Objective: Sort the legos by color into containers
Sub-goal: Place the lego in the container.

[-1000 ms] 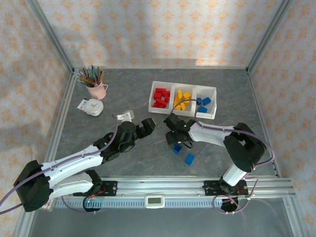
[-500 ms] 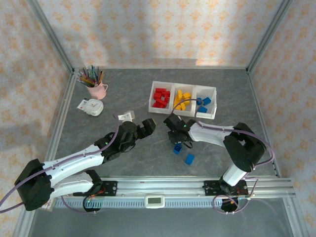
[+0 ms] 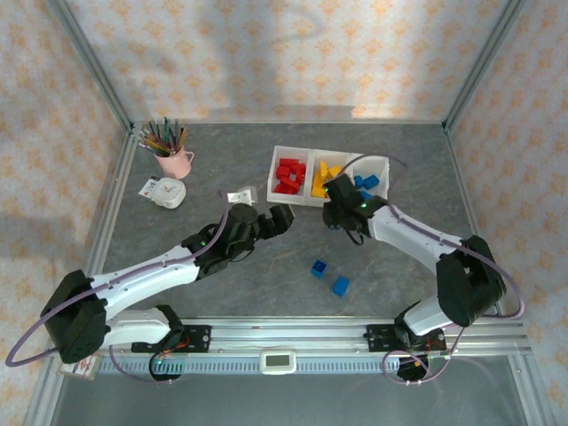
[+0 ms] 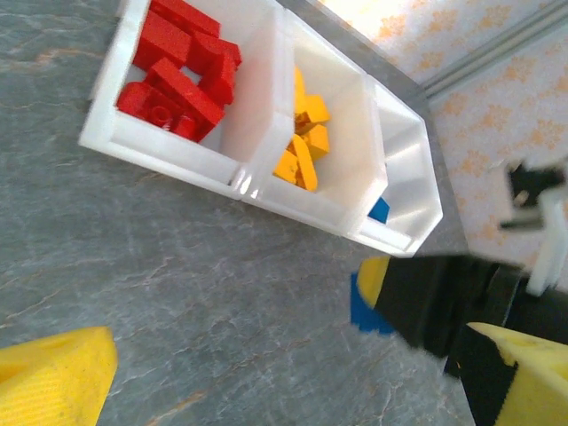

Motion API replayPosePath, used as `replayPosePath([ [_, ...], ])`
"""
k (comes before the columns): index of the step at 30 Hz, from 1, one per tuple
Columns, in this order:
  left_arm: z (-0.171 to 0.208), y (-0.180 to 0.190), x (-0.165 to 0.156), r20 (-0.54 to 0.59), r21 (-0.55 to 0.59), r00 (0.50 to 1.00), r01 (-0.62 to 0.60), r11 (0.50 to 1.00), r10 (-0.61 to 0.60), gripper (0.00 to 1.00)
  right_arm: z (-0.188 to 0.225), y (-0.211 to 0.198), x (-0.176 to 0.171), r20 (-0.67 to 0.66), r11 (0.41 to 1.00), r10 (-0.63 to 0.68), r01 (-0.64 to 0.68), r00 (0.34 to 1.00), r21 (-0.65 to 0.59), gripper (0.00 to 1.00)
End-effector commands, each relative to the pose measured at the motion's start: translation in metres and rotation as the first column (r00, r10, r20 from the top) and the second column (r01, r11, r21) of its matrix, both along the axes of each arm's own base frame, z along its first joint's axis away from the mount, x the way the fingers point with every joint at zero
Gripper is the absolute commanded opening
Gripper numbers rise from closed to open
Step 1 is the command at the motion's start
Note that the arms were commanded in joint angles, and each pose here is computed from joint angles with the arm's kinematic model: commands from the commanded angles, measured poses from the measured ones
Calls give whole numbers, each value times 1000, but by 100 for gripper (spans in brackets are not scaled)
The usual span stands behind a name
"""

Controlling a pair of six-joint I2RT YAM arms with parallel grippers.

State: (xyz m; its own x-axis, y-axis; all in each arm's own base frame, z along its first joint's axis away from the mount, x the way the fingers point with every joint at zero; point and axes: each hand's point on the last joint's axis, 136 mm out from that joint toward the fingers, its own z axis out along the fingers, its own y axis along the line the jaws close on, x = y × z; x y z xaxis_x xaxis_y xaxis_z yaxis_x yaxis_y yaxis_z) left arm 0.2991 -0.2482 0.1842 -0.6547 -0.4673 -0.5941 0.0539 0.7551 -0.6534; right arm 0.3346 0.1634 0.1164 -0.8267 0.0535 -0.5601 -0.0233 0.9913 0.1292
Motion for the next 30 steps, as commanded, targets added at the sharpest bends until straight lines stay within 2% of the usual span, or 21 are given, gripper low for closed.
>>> replayPosePath([
  [1,19,-17,11,49,-3,997,54,999,-54,99,34,-29,31,100,992,-125,123,987,24,29],
  [7,26,-41,27,68,5,993,101,995,-101,99,44,-74,80,158,961,-276,272,948,47,30],
  [13,27,-56,42,69,8,990,126,992,-126,99,32,-88,119,167,947,-320,321,933,19,32],
  [17,28,-57,50,72,-4,990,122,993,-121,99,23,-107,141,170,926,-366,376,915,-35,32],
  [20,27,-57,53,73,-8,991,117,993,-116,99,11,-111,155,151,926,-369,377,917,-30,33],
  [27,27,-57,58,68,-13,991,119,993,-118,99,12,-114,169,155,919,-379,391,912,-56,52],
  [30,28,-56,58,73,-12,991,115,993,-114,99,24,-111,167,168,925,-369,379,914,-29,55],
])
